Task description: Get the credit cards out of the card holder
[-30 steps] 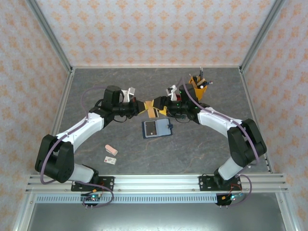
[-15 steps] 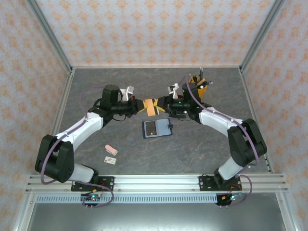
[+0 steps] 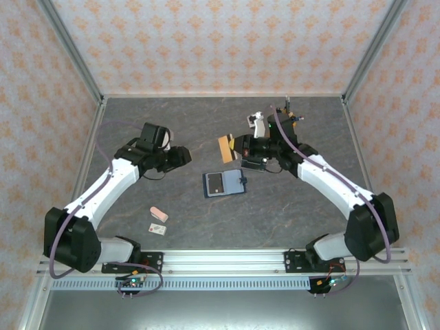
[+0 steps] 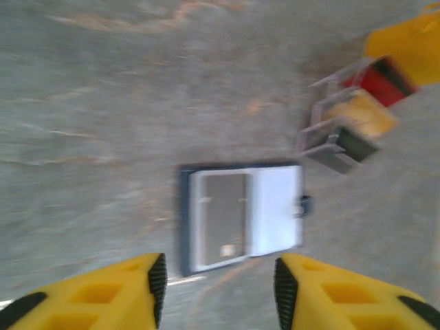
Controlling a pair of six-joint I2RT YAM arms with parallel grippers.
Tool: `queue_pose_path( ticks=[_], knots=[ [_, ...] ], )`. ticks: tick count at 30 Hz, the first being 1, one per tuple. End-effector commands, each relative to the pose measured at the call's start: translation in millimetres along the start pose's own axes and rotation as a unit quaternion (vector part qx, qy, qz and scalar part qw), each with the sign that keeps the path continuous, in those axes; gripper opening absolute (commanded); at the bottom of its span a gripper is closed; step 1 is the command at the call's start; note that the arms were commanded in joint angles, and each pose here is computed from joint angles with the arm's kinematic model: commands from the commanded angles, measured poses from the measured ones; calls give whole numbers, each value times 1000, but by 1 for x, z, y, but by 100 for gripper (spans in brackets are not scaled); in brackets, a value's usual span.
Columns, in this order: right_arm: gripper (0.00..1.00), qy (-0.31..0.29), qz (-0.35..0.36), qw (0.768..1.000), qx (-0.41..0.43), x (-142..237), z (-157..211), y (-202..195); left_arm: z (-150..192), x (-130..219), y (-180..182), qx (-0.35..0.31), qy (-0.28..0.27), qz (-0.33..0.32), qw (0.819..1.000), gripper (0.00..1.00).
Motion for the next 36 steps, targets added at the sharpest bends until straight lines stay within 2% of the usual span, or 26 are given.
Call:
queue_pose_path(
  ticks=[1, 6, 8, 11, 17, 21, 25, 30, 36],
  knots=[
    [0, -18, 123, 983, 135, 24, -10, 1, 7, 24, 27, -16, -21, -147, 989, 61],
    [0, -31, 219, 942, 251, 34, -26, 0, 10, 40, 35, -40, -47, -185, 981, 86],
    [0, -21, 246, 926, 286, 33, -34, -5, 11, 43, 38, -45, -54, -193, 979, 93],
    [0, 9, 262, 920, 291, 33, -52, -20, 13, 45, 40, -51, -57, -195, 978, 100],
    [0, 73, 227, 909, 342, 27, -68, -54, 15, 46, 44, -56, -52, -201, 977, 100],
    [0, 131, 146, 893, 405, 19, -63, -67, 16, 43, 44, -57, -46, -193, 978, 100],
    [0, 160, 155, 876, 428, 7, -66, -82, 16, 39, 42, -57, -36, -175, 982, 100],
    [0, 224, 138, 855, 447, -8, -60, -99, 14, 38, 39, -53, -32, -160, 985, 100],
    [0, 242, 119, 849, 454, -21, -61, -110, 10, 36, 35, -48, -30, -152, 987, 100]
  ],
)
Point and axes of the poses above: each hand's point on the last joint's axis, 136 mm out from that joint toward the fingers, its own x axis back along the fingers, its own y axis along the line the jaws close on, z = x × y, the point moved 10 cm from there along x, back along the fingers, and after that the axes turned 3 degrees about -x, right-handed, at the moved point
